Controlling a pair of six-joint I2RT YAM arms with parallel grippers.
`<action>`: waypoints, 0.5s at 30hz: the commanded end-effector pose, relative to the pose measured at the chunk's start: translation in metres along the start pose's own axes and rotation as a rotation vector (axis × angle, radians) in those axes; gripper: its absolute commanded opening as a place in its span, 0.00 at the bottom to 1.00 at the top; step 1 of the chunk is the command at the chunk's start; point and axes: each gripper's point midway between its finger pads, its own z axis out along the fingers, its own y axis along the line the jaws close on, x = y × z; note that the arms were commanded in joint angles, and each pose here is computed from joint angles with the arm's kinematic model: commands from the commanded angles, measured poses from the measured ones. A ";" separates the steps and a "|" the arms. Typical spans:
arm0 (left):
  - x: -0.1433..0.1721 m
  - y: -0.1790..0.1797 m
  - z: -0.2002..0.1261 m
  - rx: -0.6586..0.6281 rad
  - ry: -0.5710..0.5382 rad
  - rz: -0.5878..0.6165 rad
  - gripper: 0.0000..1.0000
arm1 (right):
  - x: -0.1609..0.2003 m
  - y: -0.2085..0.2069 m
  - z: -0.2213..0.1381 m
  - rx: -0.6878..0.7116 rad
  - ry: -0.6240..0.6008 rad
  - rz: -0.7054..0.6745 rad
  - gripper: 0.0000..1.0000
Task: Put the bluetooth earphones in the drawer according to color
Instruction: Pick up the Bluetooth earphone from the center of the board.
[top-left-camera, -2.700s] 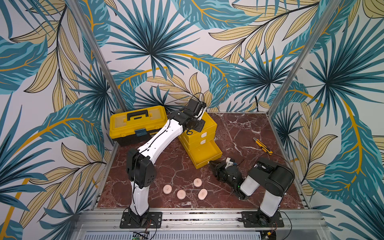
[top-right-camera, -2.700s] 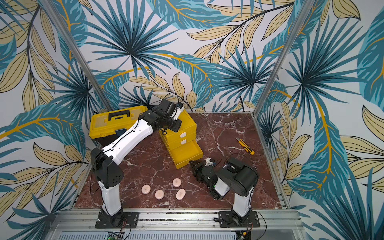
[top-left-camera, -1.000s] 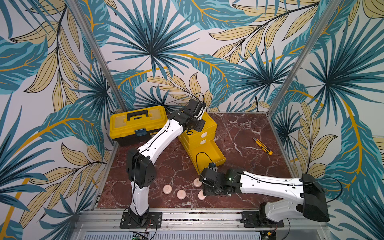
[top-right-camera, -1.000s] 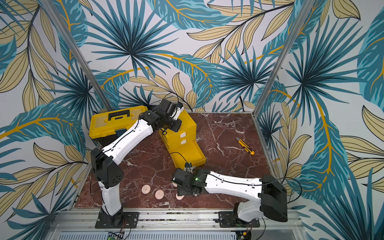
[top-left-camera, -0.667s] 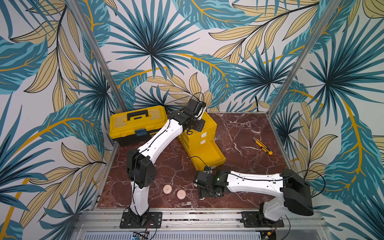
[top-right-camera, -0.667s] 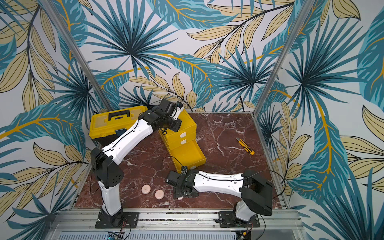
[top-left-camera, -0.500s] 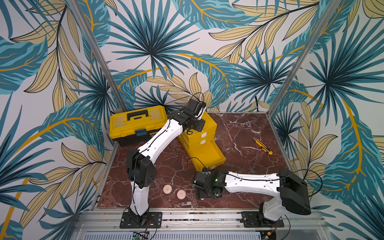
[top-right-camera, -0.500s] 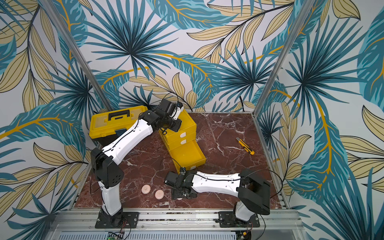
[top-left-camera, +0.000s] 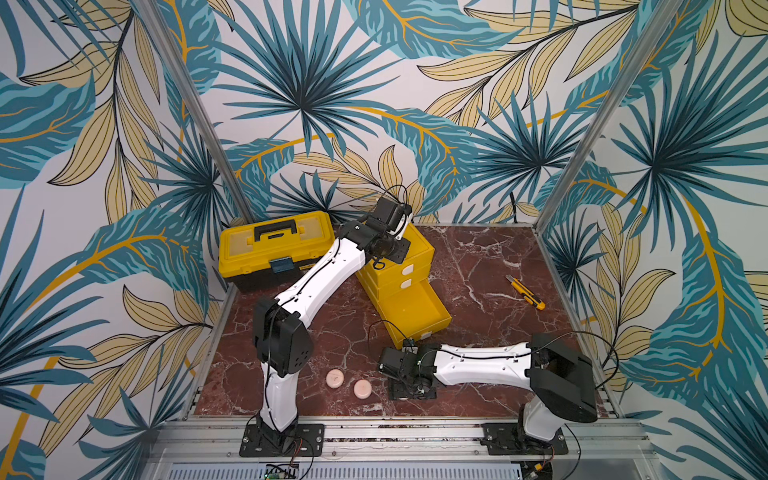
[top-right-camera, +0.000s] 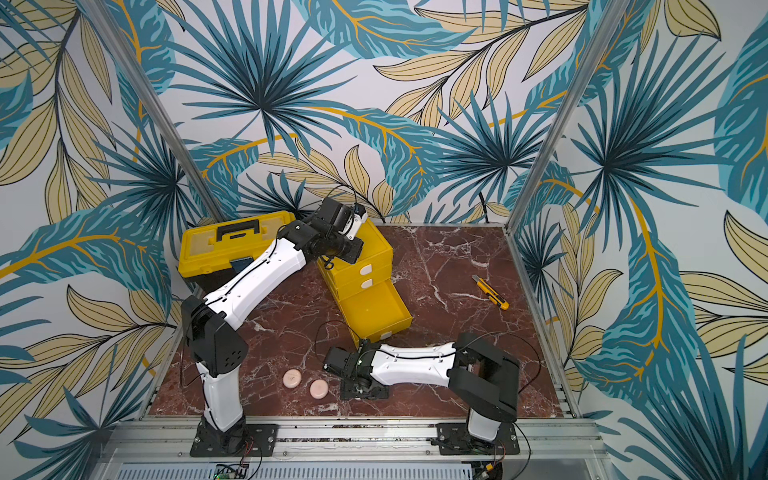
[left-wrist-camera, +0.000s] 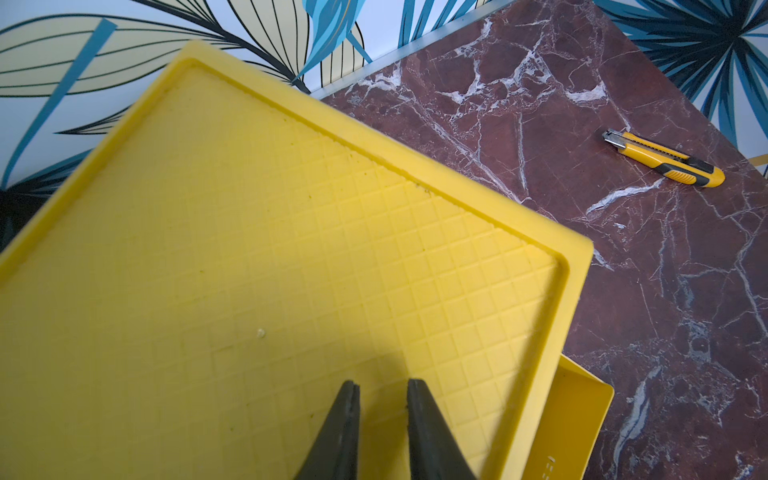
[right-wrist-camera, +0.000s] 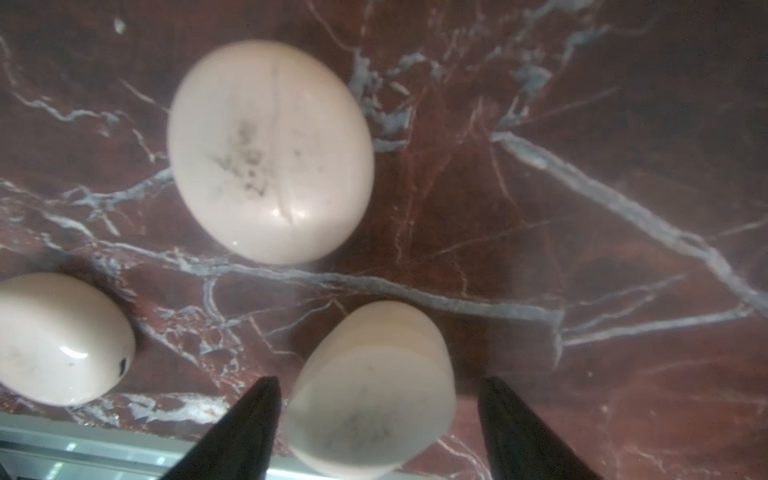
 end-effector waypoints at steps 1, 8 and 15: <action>0.047 -0.001 0.016 0.014 0.169 -0.011 0.25 | -0.003 -0.002 0.002 0.014 -0.028 0.013 0.72; 0.047 0.000 0.014 0.011 0.168 -0.010 0.25 | -0.007 -0.004 0.000 0.033 -0.047 0.004 0.58; 0.046 0.000 0.013 0.010 0.165 -0.008 0.25 | -0.009 -0.016 -0.005 0.066 -0.070 0.010 0.44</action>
